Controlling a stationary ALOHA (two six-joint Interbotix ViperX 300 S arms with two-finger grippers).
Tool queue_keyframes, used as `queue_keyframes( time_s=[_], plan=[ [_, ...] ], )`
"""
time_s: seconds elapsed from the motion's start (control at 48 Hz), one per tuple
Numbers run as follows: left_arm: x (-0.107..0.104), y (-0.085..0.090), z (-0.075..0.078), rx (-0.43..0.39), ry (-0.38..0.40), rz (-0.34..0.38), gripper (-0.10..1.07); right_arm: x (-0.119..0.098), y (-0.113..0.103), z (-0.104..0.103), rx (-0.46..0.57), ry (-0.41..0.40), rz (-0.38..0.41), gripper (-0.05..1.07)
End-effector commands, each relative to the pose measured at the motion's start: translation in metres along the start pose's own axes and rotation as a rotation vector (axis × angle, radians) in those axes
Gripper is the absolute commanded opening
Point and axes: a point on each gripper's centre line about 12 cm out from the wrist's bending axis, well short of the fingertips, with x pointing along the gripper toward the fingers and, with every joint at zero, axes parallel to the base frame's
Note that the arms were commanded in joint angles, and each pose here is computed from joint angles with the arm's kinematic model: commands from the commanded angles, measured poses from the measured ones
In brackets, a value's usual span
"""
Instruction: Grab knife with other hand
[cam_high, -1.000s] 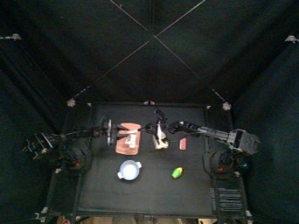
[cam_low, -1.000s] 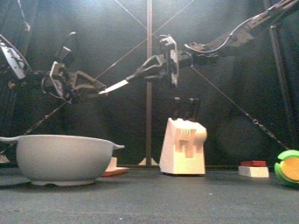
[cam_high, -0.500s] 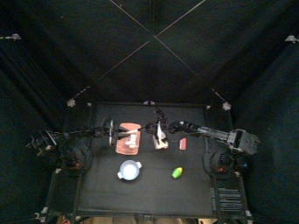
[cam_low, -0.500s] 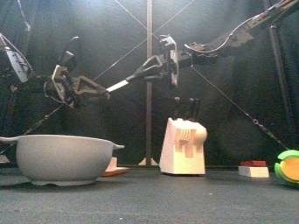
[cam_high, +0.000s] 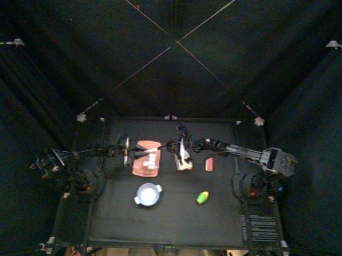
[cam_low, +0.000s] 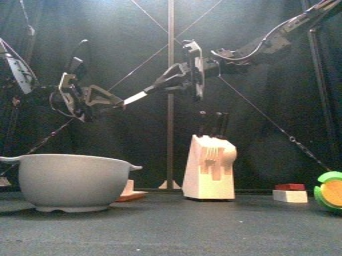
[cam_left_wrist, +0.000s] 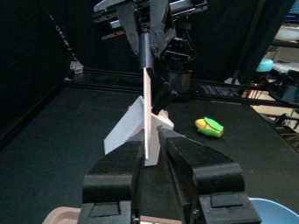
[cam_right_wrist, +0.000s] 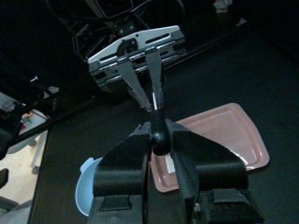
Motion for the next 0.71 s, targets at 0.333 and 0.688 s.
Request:
queue_keyframes(
  time_s=[0.333, 0.688],
  plan=[
    [-0.002, -0.001, 0.003, 0.003, -0.015, 0.000, 0.30, -0.005, 0.000, -0.003, 0.004, 0.002, -0.002, 0.54],
    [-0.010, -0.002, -0.007, 0.009, 0.010, 0.050, 0.29, -0.005, -0.002, -0.024, 0.021, 0.051, -0.009, 0.54]
  ],
)
